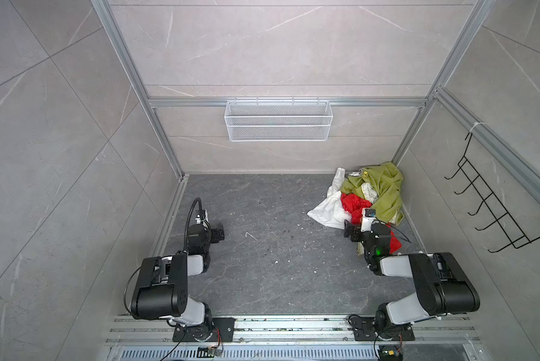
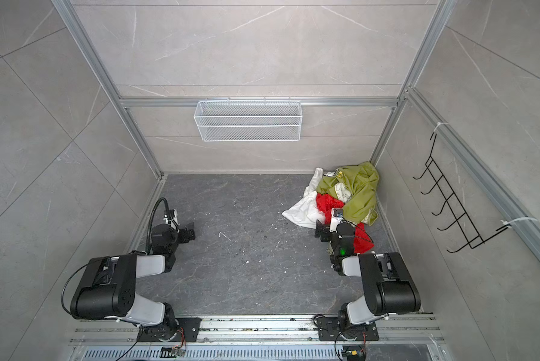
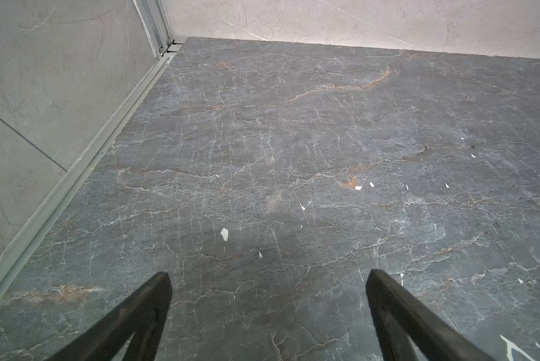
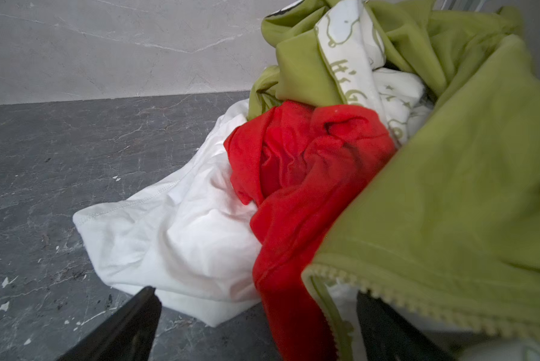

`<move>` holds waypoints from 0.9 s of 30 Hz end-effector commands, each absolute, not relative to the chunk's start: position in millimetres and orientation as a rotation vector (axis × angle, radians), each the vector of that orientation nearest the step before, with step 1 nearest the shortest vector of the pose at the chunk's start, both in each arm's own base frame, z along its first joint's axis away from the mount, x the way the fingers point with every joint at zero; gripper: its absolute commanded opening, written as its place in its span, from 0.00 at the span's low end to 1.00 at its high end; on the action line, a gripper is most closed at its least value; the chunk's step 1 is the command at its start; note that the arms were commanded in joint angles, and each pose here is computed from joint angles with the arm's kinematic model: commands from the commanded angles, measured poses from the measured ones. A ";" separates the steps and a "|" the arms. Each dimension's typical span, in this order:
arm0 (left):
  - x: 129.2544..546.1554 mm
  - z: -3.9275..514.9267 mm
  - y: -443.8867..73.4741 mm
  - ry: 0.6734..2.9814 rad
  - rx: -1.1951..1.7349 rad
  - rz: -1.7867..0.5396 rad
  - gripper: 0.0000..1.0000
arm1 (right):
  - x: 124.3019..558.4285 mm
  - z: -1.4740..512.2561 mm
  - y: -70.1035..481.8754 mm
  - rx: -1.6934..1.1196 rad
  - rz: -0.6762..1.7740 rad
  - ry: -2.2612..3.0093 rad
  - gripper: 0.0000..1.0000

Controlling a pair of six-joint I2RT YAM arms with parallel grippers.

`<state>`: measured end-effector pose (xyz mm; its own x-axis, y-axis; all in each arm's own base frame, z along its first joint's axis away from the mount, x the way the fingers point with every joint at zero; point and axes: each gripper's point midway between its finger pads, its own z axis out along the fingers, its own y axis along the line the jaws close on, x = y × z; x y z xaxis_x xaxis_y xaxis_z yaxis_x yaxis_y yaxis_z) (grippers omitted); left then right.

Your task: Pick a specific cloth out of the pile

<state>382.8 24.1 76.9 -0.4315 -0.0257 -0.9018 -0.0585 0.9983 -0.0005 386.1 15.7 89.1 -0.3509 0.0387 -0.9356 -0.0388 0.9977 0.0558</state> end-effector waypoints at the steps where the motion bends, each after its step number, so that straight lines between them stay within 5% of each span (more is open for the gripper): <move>1: 386.9 85.9 25.0 1.974 -0.074 0.023 1.00 | 390.8 93.7 18.2 -0.026 0.091 1.914 1.00; 27: 386.8 85.5 24.4 1.976 -0.069 0.022 0.99 | 390.2 96.1 4.5 0.041 0.033 1.904 1.00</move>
